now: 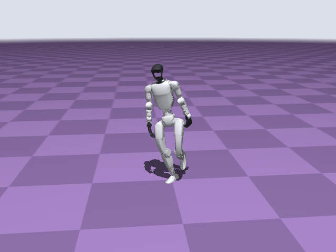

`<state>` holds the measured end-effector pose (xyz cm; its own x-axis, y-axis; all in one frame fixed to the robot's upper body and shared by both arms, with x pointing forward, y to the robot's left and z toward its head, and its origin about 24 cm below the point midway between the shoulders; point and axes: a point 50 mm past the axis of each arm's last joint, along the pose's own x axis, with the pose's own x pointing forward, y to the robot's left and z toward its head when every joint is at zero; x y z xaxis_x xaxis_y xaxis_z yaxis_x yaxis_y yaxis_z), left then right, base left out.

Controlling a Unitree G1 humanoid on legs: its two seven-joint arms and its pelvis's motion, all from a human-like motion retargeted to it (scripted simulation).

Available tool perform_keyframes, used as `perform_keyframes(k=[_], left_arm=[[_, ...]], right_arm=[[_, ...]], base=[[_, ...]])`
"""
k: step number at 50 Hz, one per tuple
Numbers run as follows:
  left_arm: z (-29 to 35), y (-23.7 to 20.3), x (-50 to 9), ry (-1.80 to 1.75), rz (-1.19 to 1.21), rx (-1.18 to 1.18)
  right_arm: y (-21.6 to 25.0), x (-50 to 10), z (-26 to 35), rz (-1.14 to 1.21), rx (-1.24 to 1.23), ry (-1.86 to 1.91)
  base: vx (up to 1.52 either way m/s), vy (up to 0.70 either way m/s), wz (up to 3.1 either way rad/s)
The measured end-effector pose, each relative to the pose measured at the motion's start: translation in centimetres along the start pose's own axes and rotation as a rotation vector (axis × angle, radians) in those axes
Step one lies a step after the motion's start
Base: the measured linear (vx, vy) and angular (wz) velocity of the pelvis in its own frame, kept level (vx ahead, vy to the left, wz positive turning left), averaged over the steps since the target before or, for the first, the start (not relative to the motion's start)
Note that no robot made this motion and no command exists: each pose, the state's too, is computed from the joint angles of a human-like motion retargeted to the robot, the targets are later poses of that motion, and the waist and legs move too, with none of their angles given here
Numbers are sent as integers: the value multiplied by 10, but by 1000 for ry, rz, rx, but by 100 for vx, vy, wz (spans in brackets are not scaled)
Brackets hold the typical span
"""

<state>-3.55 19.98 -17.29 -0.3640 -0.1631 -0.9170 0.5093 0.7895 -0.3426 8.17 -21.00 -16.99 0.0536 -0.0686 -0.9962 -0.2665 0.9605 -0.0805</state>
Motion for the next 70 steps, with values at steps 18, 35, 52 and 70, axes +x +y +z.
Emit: perform_keyframes(k=[18,35,52,70], left_arm=[[62,66,-43,-455,405,-141],[15,86,-47,-157,488,-181],[37,53,-27,-255,463,-321],[47,48,-25,-228,513,-139]], right_arm=[[10,-8,54,32,-215,-91],[12,-5,29,39,-112,35],[28,-1,-38,69,-121,258],[39,-7,-115,139,85,422]], base=[[23,12,-149],[8,20,-258],[-11,-3,-237],[5,-8,-108]])
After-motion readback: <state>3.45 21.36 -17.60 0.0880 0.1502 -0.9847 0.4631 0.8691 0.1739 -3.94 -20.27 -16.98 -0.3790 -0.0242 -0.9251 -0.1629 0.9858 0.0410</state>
